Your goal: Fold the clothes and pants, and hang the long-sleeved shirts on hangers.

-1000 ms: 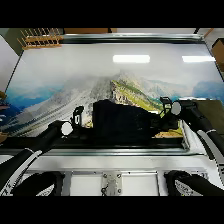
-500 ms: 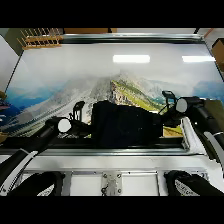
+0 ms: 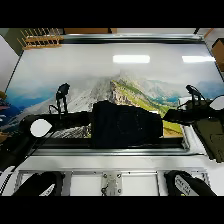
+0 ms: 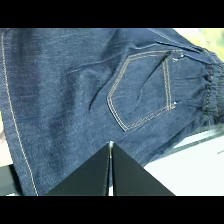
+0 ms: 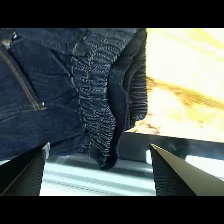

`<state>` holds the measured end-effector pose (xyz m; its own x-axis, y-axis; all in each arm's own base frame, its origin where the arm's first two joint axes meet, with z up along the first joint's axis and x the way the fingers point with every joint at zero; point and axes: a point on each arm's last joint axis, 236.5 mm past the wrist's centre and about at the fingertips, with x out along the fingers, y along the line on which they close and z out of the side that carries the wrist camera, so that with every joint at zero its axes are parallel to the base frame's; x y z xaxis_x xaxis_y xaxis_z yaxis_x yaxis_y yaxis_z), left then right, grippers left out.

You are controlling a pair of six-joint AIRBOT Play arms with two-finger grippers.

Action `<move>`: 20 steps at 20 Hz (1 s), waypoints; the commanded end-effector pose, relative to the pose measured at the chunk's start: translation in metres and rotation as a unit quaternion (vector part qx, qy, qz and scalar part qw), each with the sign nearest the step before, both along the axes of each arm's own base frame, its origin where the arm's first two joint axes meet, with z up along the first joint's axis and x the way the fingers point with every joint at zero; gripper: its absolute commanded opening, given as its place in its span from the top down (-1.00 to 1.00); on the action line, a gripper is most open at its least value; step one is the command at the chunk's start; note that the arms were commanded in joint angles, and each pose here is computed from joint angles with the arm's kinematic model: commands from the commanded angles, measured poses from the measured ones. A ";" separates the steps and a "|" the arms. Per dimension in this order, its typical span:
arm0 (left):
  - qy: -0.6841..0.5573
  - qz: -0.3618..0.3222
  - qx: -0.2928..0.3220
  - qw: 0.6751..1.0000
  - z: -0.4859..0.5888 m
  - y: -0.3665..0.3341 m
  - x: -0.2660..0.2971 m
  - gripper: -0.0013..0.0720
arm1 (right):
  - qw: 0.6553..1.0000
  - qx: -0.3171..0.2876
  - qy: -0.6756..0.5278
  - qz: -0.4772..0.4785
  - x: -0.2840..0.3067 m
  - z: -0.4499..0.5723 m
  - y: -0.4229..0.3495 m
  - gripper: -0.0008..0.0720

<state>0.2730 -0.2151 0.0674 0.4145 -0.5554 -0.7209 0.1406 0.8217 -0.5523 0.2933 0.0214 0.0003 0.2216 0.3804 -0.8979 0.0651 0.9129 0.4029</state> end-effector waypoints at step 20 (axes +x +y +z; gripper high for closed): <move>0.025 -0.006 -0.015 1.000 -0.014 -0.018 -0.020 0.93 | 0.977 0.193 0.021 0.090 0.005 -0.107 0.064 -0.96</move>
<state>0.2532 -0.2333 0.0539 0.3716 -0.5826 -0.7228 0.1239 0.8027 -0.5833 0.3026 0.0718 -0.1027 0.1216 0.7208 -0.6824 -0.0272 0.6897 0.7236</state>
